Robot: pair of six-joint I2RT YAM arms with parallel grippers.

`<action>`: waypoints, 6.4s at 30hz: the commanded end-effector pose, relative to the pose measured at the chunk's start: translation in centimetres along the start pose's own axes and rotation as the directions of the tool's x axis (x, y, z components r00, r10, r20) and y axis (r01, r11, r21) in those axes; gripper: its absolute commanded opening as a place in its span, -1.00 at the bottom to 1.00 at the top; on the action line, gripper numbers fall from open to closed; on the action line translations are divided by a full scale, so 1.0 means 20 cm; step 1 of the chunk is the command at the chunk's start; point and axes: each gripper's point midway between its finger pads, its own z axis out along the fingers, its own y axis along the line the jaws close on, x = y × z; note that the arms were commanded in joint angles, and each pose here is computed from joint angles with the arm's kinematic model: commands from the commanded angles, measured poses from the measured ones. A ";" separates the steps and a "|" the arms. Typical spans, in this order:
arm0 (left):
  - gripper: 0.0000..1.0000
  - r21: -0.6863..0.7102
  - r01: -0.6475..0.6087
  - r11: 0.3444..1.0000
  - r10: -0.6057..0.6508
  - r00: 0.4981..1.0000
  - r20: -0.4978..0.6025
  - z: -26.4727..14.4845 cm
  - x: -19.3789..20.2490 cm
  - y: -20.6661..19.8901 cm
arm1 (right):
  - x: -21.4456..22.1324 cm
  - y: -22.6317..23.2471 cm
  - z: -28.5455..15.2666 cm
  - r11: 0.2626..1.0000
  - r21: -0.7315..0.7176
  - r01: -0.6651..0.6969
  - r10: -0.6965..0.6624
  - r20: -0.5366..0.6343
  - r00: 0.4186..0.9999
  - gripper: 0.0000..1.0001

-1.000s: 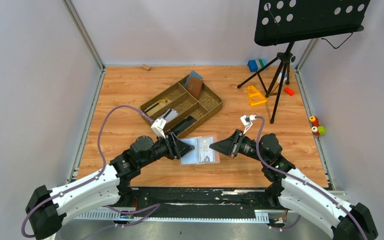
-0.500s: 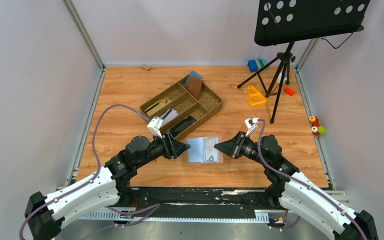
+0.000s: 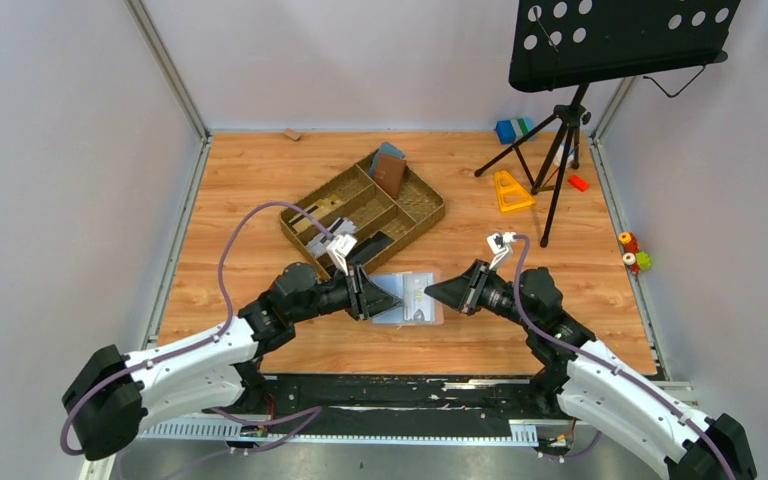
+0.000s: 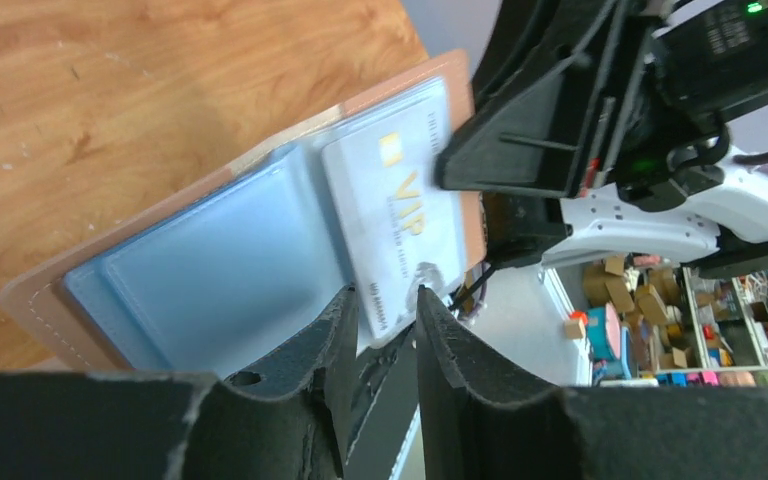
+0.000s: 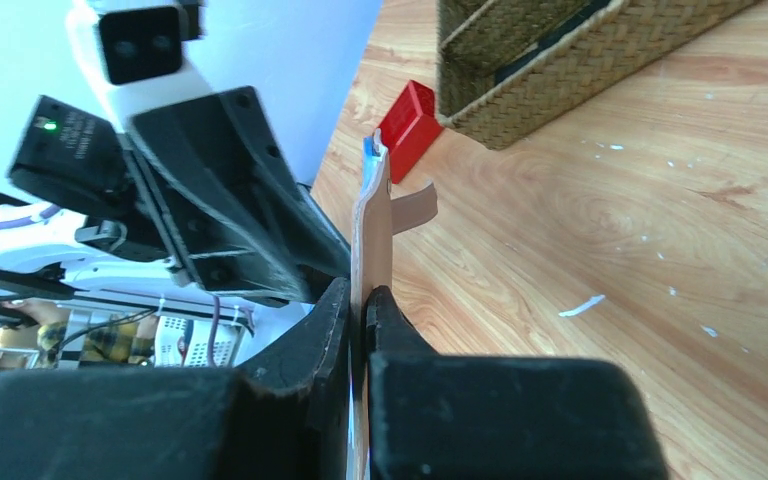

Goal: Take the credit cards out of the card holder
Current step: Remove the credit card from the card holder, then place the credit card in the storage box, then remove the credit card from the card holder.

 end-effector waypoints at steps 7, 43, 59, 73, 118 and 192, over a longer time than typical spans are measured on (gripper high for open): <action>-0.12 0.109 0.051 0.993 -0.039 0.992 -0.117 0.10 0.06 -0.10 | -0.06 0.21 -0.01 0.980 -0.193 -0.040 0.047 0.033 0.998 -1.00; -0.25 0.313 0.204 0.927 -0.184 0.978 -0.093 0.11 0.03 -0.14 | -0.04 0.19 -0.02 0.967 -0.230 -0.112 0.115 0.000 0.993 -1.00; -0.45 0.582 0.123 0.804 -0.205 0.976 0.078 -0.06 -0.16 -0.39 | -0.05 0.14 -0.04 0.960 -0.218 -0.174 0.181 0.013 0.983 -1.00; -0.35 0.487 0.227 0.844 -0.278 0.960 0.034 0.06 -0.16 -0.25 | -0.04 0.20 -0.05 0.959 -0.256 -0.119 0.117 -0.020 0.993 -1.00; -1.00 -0.761 -0.525 0.382 0.367 0.841 -0.396 -0.43 -0.64 0.59 | -0.28 -0.07 -0.27 0.973 0.207 0.106 -0.150 0.213 0.965 -1.00; 1.00 0.221 0.092 0.971 -0.124 0.983 0.136 -0.05 -0.08 -0.03 | -0.33 0.02 -0.17 0.970 -0.152 -0.188 0.230 0.341 0.911 -1.00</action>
